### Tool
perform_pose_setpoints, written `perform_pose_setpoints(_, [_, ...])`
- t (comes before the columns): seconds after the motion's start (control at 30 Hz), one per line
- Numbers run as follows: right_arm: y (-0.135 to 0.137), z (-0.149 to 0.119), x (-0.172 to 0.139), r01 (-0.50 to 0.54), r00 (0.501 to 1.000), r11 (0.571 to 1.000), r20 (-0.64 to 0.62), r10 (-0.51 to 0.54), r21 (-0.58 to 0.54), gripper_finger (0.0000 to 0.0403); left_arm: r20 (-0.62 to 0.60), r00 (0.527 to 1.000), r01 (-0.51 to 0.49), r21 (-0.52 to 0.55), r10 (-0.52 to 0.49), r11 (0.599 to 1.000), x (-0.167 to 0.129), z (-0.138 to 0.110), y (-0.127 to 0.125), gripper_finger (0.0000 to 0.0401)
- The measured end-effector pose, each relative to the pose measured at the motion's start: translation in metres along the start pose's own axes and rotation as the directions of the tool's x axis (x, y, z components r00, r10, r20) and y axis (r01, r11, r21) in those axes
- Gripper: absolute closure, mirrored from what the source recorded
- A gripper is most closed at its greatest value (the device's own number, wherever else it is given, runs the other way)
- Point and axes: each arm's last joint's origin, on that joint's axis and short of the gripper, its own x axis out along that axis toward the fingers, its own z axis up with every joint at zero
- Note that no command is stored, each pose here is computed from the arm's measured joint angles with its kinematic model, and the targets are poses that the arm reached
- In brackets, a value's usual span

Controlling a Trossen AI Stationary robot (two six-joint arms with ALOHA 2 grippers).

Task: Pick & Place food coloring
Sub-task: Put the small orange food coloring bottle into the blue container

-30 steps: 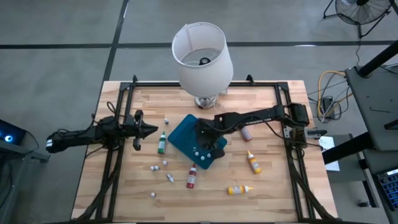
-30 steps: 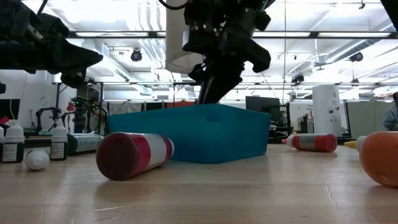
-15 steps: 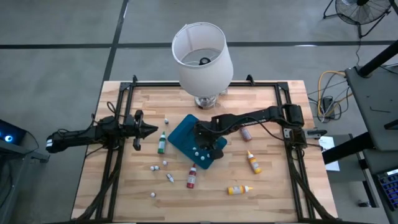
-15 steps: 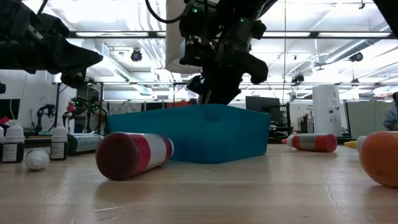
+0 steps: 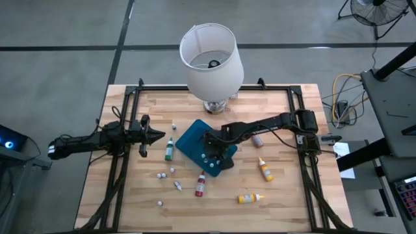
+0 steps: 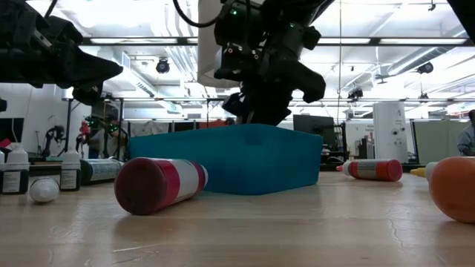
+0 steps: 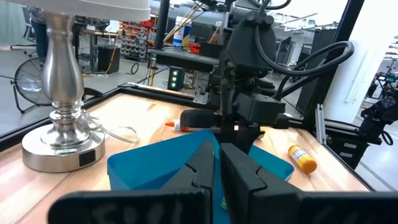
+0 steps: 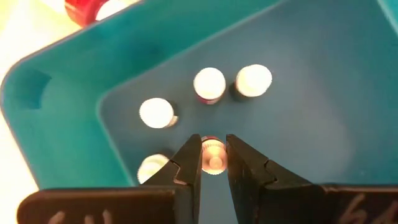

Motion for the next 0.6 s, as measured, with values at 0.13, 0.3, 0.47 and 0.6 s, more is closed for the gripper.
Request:
perform_pose_setpoints(0.13, [0.0022,0.0002,0.0014,-0.006,1.0,1.0,0.006,0.006,-0.013,0.0355,0.0,1.0,-0.001,0.0,0.001,1.0,0.0,-0.0001,0.0,0.0401])
perform_pose_setpoints(0.3, [0.0025,-0.0034,0.0042,-0.007,1.0,1.0,0.0,0.007,-0.012,0.0355,0.0,1.0,-0.001,0.0,0.001,1.0,0.0,-0.0001,0.0001,0.0401])
perform_pose_setpoints(0.47, [0.0032,-0.0075,0.0085,-0.008,1.0,1.0,0.001,0.008,-0.013,0.0355,0.0,1.0,-0.001,0.0,0.001,1.0,0.0,-0.0001,0.0001,0.0401])
perform_pose_setpoints(0.6, [0.0032,-0.0079,0.0094,-0.006,1.0,1.0,0.008,0.006,-0.015,0.0355,0.0,1.0,-0.001,0.0,0.001,1.0,0.0,-0.0001,0.0001,0.0401])
